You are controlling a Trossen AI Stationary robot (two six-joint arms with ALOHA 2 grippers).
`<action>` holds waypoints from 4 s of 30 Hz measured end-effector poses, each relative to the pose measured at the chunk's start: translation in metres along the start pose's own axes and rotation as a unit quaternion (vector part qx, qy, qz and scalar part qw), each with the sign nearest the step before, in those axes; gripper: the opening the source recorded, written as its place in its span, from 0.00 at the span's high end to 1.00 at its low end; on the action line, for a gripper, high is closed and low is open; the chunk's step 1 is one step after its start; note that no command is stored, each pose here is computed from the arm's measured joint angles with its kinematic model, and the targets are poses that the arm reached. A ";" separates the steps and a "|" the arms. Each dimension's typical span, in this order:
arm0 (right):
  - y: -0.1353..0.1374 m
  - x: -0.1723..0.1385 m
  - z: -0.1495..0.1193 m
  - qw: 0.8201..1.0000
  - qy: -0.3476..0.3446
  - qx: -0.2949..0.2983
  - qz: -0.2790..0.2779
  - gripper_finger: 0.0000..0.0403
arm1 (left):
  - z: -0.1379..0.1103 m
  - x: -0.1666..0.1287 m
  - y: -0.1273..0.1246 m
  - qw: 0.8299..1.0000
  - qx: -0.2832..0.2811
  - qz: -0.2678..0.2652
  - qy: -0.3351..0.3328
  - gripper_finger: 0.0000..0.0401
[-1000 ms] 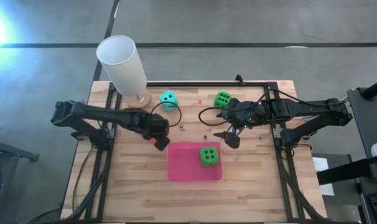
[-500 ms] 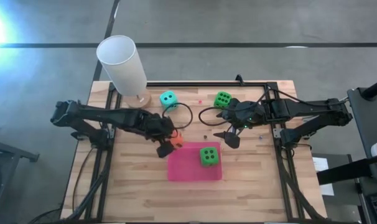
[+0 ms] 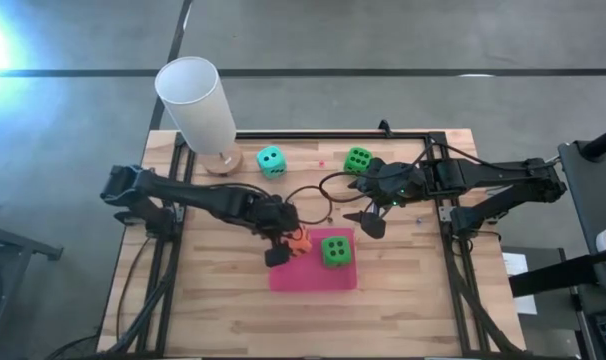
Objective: Pick & Place Dice
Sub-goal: Put the large orange dice into the pink bin
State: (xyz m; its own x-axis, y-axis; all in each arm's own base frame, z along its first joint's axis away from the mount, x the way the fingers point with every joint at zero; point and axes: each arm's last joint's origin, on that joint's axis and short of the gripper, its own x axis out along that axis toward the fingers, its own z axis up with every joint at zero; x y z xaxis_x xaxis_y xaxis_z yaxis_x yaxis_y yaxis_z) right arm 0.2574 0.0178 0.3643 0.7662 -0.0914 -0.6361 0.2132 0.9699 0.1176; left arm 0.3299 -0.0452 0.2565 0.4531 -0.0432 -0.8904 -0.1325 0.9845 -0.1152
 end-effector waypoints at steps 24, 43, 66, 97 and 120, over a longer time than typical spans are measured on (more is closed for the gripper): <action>0.000 0.000 0.000 1.000 0.000 0.000 0.000 0.01 | 0.006 0.026 -0.004 0.999 0.018 -0.032 0.006 0.01; 0.000 0.000 0.000 1.000 0.000 0.000 0.000 0.01 | 0.006 0.026 -0.003 1.000 0.026 -0.015 0.002 0.03; 0.000 0.000 0.000 1.000 0.000 0.000 0.000 0.01 | 0.006 0.026 -0.003 1.000 0.030 -0.010 0.000 0.11; 0.000 0.000 0.000 1.000 0.000 0.000 0.000 0.01 | 0.005 0.026 -0.001 1.000 0.028 0.000 0.006 0.08; 0.000 0.000 0.000 1.000 0.000 0.000 0.000 0.01 | -0.001 0.034 0.001 1.000 0.011 0.006 0.005 0.04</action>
State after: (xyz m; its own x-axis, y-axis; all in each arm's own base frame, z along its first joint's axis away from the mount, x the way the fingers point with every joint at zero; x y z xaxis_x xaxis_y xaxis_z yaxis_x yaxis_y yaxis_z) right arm 0.2574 0.0178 0.3642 0.7660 -0.0910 -0.6364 0.2130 0.9699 0.1177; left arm 0.3439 -0.0456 0.2254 0.4428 -0.0330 -0.8960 -0.1181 0.9885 -0.0948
